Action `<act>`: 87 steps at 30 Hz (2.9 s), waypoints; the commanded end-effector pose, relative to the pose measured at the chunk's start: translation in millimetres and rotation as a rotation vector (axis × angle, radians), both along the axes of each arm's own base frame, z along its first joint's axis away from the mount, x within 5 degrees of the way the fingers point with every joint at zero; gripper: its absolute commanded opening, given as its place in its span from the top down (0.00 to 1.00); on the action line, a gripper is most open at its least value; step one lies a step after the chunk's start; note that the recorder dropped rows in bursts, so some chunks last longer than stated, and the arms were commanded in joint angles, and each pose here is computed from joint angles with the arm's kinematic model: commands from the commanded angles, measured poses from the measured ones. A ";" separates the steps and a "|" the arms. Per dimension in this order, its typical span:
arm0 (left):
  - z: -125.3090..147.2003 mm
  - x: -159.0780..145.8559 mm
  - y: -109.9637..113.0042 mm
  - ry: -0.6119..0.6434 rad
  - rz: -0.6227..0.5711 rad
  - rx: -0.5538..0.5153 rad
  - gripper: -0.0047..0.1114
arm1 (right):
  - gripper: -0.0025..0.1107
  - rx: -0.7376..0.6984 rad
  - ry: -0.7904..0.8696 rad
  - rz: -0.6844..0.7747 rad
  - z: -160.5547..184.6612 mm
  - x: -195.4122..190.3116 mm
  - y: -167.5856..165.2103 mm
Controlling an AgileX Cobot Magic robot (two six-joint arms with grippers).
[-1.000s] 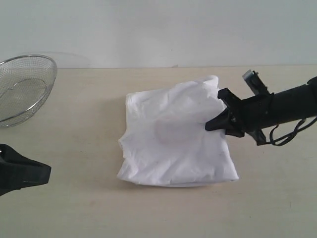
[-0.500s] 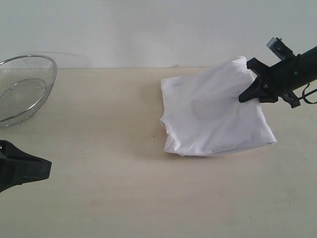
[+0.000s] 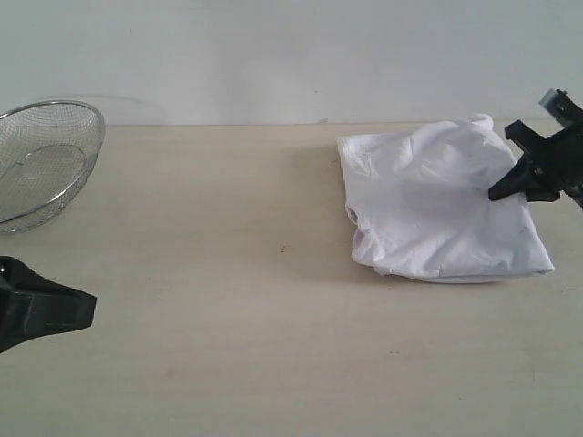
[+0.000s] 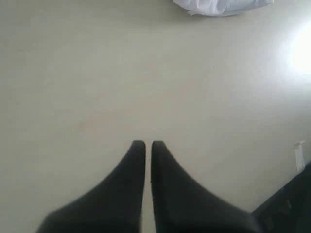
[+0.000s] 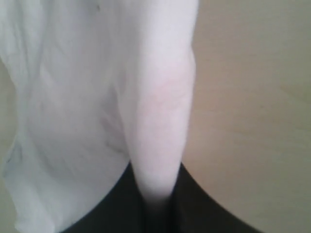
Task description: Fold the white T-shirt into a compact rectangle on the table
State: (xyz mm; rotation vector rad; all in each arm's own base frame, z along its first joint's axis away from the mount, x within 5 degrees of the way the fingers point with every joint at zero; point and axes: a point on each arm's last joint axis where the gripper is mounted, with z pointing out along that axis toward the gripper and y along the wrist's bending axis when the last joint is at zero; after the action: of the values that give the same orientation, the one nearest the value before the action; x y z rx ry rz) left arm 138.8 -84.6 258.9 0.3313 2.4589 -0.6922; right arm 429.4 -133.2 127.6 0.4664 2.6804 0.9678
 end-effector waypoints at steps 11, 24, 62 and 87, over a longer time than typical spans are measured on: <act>1.4 1.2 0.1 -0.030 0.013 -0.011 0.92 | 0.98 -0.037 0.021 -0.172 -9.1 6.2 -19.5; 1.6 1.6 0.2 -0.034 0.015 -0.012 0.92 | 0.98 -0.080 0.025 -0.153 -11.2 4.8 -21.9; 3.8 3.3 -1.0 -0.045 0.036 -0.046 0.92 | 0.98 -0.348 -0.188 -0.287 178.1 -84.7 19.1; 9.1 6.7 -3.8 -0.065 0.080 -0.129 0.92 | 0.98 -0.356 -0.345 0.391 88.4 -212.3 222.8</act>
State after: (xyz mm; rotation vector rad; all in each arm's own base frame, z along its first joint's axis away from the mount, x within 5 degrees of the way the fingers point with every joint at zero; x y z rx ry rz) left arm 146.0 -88.5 267.6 0.2071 2.3529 -0.7850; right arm 221.9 84.1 216.8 -0.2325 2.5913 0.5645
